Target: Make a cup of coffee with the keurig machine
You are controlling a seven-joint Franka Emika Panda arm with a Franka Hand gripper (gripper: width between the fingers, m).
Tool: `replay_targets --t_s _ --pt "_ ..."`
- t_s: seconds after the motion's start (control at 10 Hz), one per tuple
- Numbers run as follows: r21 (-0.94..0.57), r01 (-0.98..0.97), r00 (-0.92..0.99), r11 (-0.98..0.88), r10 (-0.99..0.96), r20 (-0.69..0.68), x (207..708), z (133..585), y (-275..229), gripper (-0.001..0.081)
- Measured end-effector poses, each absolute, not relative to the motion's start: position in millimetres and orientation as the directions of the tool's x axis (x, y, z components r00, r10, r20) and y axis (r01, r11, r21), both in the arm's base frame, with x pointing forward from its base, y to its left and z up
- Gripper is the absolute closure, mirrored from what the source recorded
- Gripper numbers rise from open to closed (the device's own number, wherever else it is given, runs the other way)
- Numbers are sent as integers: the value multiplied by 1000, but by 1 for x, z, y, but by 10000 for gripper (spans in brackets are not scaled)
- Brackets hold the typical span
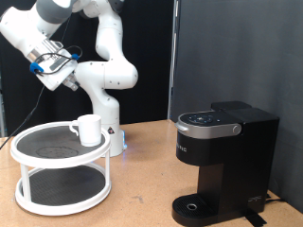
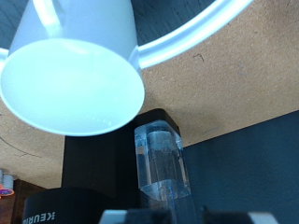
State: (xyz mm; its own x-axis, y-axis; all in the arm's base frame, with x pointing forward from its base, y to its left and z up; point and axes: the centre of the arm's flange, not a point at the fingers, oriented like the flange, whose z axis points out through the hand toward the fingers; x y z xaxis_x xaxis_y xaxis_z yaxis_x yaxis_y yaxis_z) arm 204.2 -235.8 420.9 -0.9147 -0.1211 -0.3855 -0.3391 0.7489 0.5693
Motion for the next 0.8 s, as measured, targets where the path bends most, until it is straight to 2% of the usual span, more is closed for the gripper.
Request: replay_targets --t_s 0.7,0.8 --pt "539 -353 -910 765 -148 -386 213 396 -251 795" --pt "531 -345 -912 774 -141 -386 214 392 -252 627"
